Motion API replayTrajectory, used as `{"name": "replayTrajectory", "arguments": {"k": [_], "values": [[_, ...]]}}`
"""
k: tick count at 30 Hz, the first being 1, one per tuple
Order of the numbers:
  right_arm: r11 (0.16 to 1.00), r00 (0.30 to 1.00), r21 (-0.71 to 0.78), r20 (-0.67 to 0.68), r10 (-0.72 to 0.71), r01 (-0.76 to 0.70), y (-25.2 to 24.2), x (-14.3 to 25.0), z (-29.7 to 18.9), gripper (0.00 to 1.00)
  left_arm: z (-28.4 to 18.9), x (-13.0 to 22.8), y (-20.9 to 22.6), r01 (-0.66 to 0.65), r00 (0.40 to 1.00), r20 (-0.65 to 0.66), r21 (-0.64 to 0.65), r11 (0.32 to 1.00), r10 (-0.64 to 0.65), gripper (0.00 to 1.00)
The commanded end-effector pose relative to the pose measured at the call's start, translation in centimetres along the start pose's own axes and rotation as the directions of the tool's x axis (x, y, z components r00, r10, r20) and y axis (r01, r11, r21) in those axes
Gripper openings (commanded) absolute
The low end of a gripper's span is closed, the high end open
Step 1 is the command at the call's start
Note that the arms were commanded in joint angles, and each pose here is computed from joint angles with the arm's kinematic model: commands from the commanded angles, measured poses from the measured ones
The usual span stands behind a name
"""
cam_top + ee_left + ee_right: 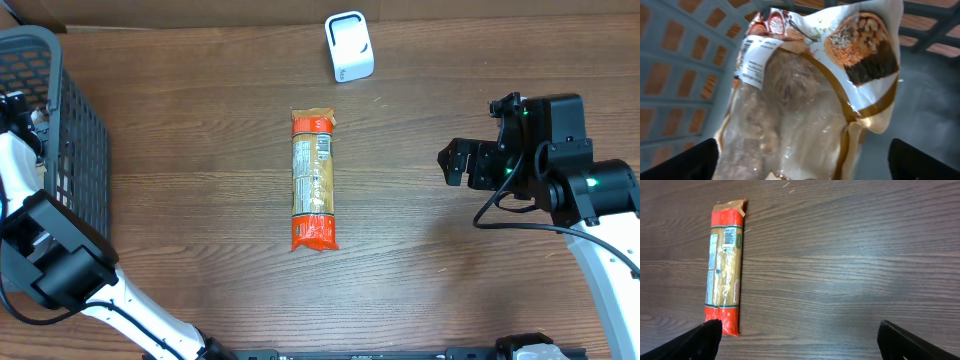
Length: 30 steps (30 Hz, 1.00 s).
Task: Scan the item barcode
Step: 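Reach into the basket and grasp the clear bag of mushrooms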
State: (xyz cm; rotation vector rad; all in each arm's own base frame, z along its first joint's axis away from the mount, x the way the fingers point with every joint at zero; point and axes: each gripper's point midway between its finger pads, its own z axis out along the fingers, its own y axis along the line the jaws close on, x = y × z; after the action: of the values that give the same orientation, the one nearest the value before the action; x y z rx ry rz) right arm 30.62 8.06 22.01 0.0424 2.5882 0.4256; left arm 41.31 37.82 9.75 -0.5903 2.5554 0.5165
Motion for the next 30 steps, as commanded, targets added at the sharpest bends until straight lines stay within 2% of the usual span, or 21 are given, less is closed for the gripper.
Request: {"name": "replayTrajectory", "arguments": {"k": [1, 3, 8, 12, 17, 20, 21, 23, 26, 29, 30], "values": [[1.0, 0.999, -0.006, 0.032, 0.01, -0.01, 0.2, -0.9, -0.5, 1.0, 0.9, 1.0, 1.0, -0.028, 0.999, -0.048, -0.102, 0.994, 0.023, 0.9], [1.0, 0.999, -0.007, 0.038, 0.009, -0.009, 0.2, -1.1, -0.6, 1.0, 0.9, 1.3, 1.5, -0.008, 0.998, -0.063, -0.135, 0.991, -0.001, 0.85], [1.0, 0.999, -0.009, 0.045, 0.007, -0.006, 0.3, -1.2, -0.6, 1.0, 2.1, 3.6, 1.4, 0.031, 0.989, -0.139, -0.151, 0.988, -0.052, 0.84], [1.0, 0.999, -0.008, 0.044, 0.007, -0.006, 0.3, -1.2, -0.6, 1.0, 3.3, 6.1, 1.8, 0.071, 0.969, -0.216, -0.215, 0.974, -0.118, 0.79], [1.0, 0.999, -0.008, 0.044, 0.007, -0.006, 0.3, -1.2, -0.6, 1.0, 2.6, 6.1, 3.2, 0.139, 0.959, -0.193, -0.317, 0.938, -0.207, 0.72], [1.0, 0.999, -0.009, 0.045, 0.007, -0.007, 0.3, -1.2, -0.6, 1.0, 2.0, 5.5, 3.7, 0.143, 0.96, -0.181, -0.342, 0.929, -0.214, 0.61], [1.0, 0.999, -0.009, 0.045, 0.007, -0.007, 0.3, -1.2, -0.6, 1.0, 1.7, 5.4, 3.9, 0.169, 0.955, -0.174, -0.35, 0.921, -0.242, 0.48], [1.0, 0.999, -0.009, 0.045, 0.01, -0.01, 0.3, -1.2, -0.6, 1.0, 1.4, 5.2, 4.0, 0.202, 0.947, -0.166, -0.358, 0.912, -0.275, 0.34], [1.0, 0.999, -0.009, 0.045, 0.01, -0.009, 0.3, -1.2, -0.6, 1.0, 1.0, 5.0, 4.1, 0.219, 0.942, -0.165, -0.36, 0.907, -0.293, 0.24], [1.0, 0.999, -0.009, 0.045, 0.01, -0.01, 0.3, -1.2, -0.6, 1.0, 0.9, 5.4, 4.0, 0.228, 0.935, -0.177, -0.362, 0.904, -0.307, 0.06], [1.0, 0.999, -0.009, 0.045, 0.01, -0.01, 0.3, -1.2, -0.6, 1.0, 0.9, 5.5, 3.9, 0.232, 0.933, -0.18, -0.363, 0.903, -0.312, 0.04]]}}
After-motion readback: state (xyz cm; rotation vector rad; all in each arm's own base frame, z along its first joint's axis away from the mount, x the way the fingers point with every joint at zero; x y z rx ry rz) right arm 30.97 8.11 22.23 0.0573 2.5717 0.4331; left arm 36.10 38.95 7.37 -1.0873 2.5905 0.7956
